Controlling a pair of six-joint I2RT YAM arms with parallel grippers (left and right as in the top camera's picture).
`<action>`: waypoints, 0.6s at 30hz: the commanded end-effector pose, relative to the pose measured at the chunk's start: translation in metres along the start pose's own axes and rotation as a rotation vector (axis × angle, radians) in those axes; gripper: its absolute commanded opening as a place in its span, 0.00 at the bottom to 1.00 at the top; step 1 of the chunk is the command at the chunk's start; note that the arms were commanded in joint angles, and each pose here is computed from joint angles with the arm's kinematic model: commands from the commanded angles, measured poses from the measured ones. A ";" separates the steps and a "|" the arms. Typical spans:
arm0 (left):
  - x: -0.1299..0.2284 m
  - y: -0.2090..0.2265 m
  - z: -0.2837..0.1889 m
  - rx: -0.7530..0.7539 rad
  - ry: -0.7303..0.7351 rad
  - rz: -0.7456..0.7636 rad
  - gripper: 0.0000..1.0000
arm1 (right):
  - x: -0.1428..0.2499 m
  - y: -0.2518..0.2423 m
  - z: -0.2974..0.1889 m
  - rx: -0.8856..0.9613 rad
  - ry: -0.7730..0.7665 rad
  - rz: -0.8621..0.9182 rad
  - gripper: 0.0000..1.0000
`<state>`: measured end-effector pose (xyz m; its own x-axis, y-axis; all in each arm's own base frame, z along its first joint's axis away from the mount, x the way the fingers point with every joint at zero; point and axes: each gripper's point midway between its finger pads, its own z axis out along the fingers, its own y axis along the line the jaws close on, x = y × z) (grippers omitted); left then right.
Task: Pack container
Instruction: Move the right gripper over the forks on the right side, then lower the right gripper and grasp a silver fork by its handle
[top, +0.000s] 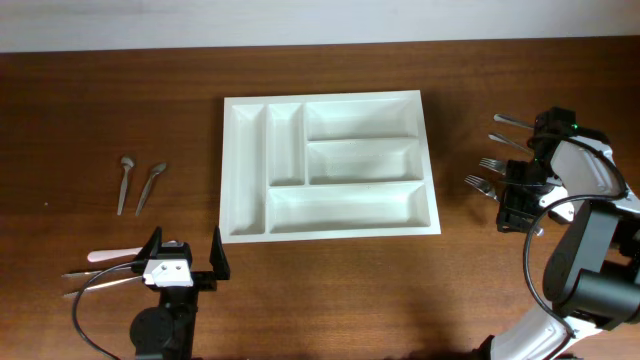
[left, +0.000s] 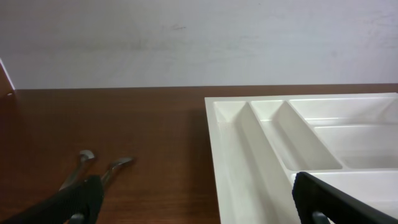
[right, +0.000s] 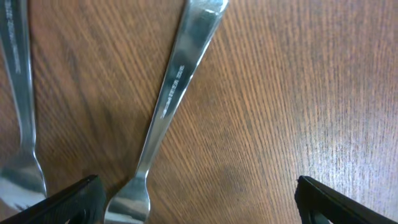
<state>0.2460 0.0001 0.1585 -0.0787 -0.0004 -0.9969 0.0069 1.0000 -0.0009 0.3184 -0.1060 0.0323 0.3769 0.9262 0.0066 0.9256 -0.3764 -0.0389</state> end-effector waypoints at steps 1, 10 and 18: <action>0.001 0.000 0.000 0.005 -0.004 0.015 0.99 | -0.010 0.001 0.003 0.004 -0.052 0.087 0.99; 0.001 0.000 0.000 0.005 -0.004 0.015 0.99 | -0.014 0.009 0.003 -0.030 -0.077 0.099 0.98; 0.001 0.000 0.000 0.005 -0.004 0.015 0.99 | -0.014 0.010 0.003 -0.036 -0.077 0.114 0.99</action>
<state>0.2460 0.0001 0.1585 -0.0787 -0.0004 -0.9969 0.0069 1.0000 -0.0009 0.3234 -0.1168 0.0314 0.4480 0.8931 -0.0420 0.8938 -0.4484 -0.0014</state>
